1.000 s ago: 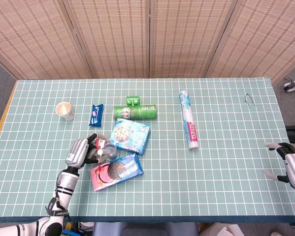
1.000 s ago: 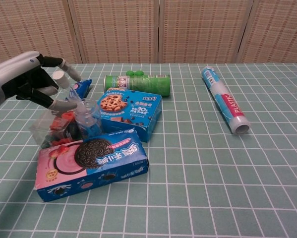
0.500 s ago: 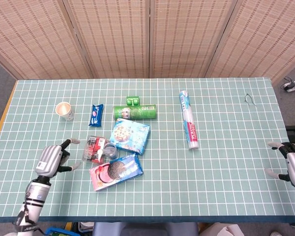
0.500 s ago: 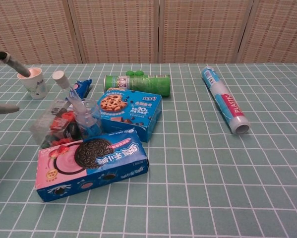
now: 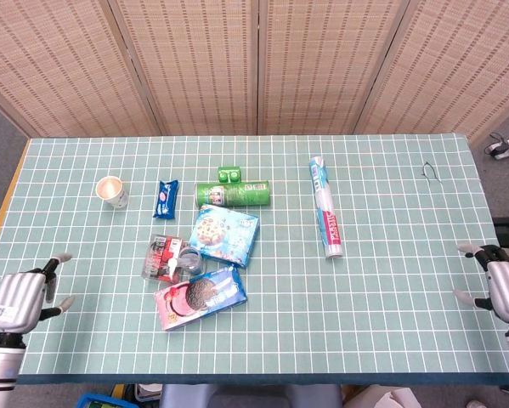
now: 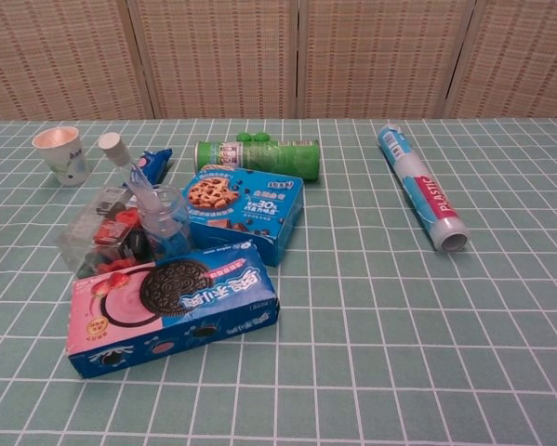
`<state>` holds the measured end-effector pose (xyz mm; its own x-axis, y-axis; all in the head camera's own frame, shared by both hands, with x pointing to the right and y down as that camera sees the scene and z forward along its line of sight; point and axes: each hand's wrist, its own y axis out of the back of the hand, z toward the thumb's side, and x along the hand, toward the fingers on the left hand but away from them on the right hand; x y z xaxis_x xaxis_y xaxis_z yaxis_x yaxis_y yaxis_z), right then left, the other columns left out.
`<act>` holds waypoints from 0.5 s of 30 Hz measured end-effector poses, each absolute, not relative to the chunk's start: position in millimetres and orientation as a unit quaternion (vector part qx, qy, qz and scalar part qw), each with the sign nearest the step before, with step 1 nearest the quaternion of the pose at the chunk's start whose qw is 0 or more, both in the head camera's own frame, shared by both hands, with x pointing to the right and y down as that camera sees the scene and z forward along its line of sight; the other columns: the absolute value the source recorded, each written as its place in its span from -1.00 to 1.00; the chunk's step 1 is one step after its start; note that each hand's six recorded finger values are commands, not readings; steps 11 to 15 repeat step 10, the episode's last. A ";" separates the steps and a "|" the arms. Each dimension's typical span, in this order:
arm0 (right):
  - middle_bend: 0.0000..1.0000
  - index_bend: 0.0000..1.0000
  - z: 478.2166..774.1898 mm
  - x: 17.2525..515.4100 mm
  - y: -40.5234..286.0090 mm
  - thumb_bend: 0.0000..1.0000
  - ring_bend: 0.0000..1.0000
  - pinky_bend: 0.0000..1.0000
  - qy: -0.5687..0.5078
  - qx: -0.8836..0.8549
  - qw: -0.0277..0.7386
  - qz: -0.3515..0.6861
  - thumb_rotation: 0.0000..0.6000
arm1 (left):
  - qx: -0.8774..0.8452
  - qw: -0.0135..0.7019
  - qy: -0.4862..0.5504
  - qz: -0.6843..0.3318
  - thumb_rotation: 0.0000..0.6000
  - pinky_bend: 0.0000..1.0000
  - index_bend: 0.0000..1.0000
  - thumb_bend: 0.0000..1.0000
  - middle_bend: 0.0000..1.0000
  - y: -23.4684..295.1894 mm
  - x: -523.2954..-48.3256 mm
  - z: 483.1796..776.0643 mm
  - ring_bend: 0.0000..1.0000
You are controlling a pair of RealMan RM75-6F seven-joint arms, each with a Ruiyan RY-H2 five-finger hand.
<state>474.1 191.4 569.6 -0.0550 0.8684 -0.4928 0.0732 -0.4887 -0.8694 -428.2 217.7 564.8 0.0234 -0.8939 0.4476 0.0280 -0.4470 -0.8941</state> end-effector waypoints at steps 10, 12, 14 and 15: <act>-0.28 -0.45 576.4 476.0 190.3 -0.88 -0.55 -0.17 -0.377 -0.601 0.323 0.626 1.00 | -0.583 0.400 0.362 -0.608 1.00 0.46 -0.38 -0.87 0.45 230.1 -453.2 565.6 0.24; -0.28 -0.45 576.4 476.0 190.3 -0.88 -0.55 -0.17 -0.377 -0.601 0.323 0.626 1.00 | -0.583 0.400 0.362 -0.608 1.00 0.46 -0.38 -0.87 0.45 230.1 -453.2 565.6 0.24; -0.28 -0.45 576.4 476.0 190.3 -0.88 -0.55 -0.17 -0.377 -0.601 0.323 0.626 1.00 | -0.583 0.400 0.362 -0.608 1.00 0.46 -0.38 -0.87 0.45 230.1 -453.2 565.6 0.24; -0.28 -0.45 576.4 476.0 190.3 -0.88 -0.55 -0.17 -0.377 -0.601 0.323 0.626 1.00 | -0.583 0.400 0.362 -0.608 1.00 0.46 -0.38 -0.87 0.45 230.1 -453.2 565.6 0.24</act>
